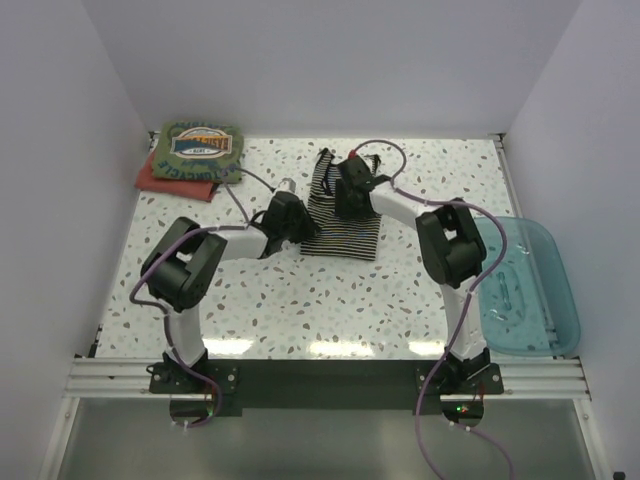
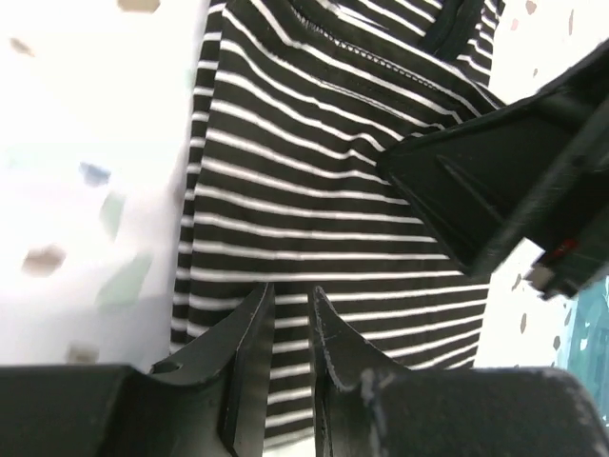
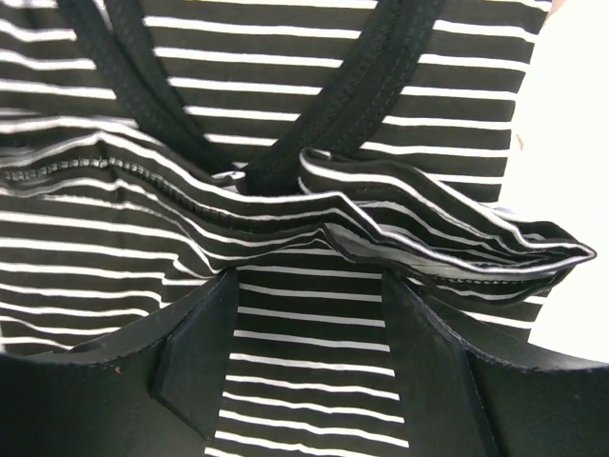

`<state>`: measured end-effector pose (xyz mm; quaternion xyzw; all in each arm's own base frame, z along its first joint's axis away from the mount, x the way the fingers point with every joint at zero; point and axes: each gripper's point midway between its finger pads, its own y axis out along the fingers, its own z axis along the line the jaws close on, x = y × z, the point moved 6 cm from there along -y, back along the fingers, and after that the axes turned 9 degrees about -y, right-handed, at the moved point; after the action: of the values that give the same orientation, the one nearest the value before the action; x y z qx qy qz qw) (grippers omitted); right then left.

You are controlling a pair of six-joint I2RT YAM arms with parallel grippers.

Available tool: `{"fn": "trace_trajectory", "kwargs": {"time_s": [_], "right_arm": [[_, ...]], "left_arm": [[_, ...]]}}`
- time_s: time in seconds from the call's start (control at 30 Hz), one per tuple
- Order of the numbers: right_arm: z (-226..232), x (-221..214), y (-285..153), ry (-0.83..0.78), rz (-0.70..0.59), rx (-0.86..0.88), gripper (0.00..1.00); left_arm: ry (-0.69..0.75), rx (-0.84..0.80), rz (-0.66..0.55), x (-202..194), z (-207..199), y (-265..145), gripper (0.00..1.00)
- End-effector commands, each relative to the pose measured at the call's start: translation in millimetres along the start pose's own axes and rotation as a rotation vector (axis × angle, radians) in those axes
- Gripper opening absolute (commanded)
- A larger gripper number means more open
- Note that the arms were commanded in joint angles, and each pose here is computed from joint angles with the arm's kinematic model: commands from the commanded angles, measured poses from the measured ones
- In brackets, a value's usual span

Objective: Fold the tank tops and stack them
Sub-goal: Fold the tank top

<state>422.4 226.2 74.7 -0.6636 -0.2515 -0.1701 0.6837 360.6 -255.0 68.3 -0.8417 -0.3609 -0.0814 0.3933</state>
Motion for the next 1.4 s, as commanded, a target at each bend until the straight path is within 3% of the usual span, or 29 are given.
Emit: {"fn": "trace_trajectory", "kwargs": {"time_s": [0.0, 0.17, 0.27, 0.37, 0.5, 0.83, 1.03, 1.23, 1.37], "right_arm": [[10.7, -50.2, -9.0, -0.141, 0.1, -0.023, 0.65], [29.2, -104.0, -33.5, -0.156, 0.121, 0.008, 0.65], [28.8, -160.5, -51.1, -0.178, 0.167, 0.022, 0.65], [34.2, -192.9, -72.8, -0.16, 0.183, 0.061, 0.64], [38.5, -214.2, -94.6, -0.084, 0.186, 0.118, 0.64], [46.0, -154.5, -130.7, -0.062, 0.036, 0.101, 0.67], [37.1, -128.6, -107.5, -0.049, 0.062, 0.111, 0.52], [34.3, -125.1, -83.4, -0.046, 0.121, 0.17, 0.46], [33.0, -117.4, -87.0, -0.061, 0.104, 0.157, 0.44]], "left_arm": [[-0.031, -0.031, -0.107, 6.5, -11.2, -30.7, 0.25], [-0.042, -0.05, -0.136, -4.1, -2.2, -77.7, 0.28], [-0.034, -0.032, -0.119, -20.3, 17.8, -105.3, 0.3], [-0.035, 0.009, -0.07, -45.0, 51.2, -127.8, 0.3], [-0.036, 0.017, -0.077, -51.9, 65.7, -143.5, 0.33], [0.039, 0.022, -0.083, -26.9, 42.3, -129.4, 0.37], [0.048, -0.033, -0.04, -34.8, 40.8, -138.5, 0.37], [0.091, -0.083, 0.087, -61.3, 49.6, -157.8, 0.39], [0.067, -0.032, 0.162, -85.7, 77.0, -172.5, 0.46]]}}
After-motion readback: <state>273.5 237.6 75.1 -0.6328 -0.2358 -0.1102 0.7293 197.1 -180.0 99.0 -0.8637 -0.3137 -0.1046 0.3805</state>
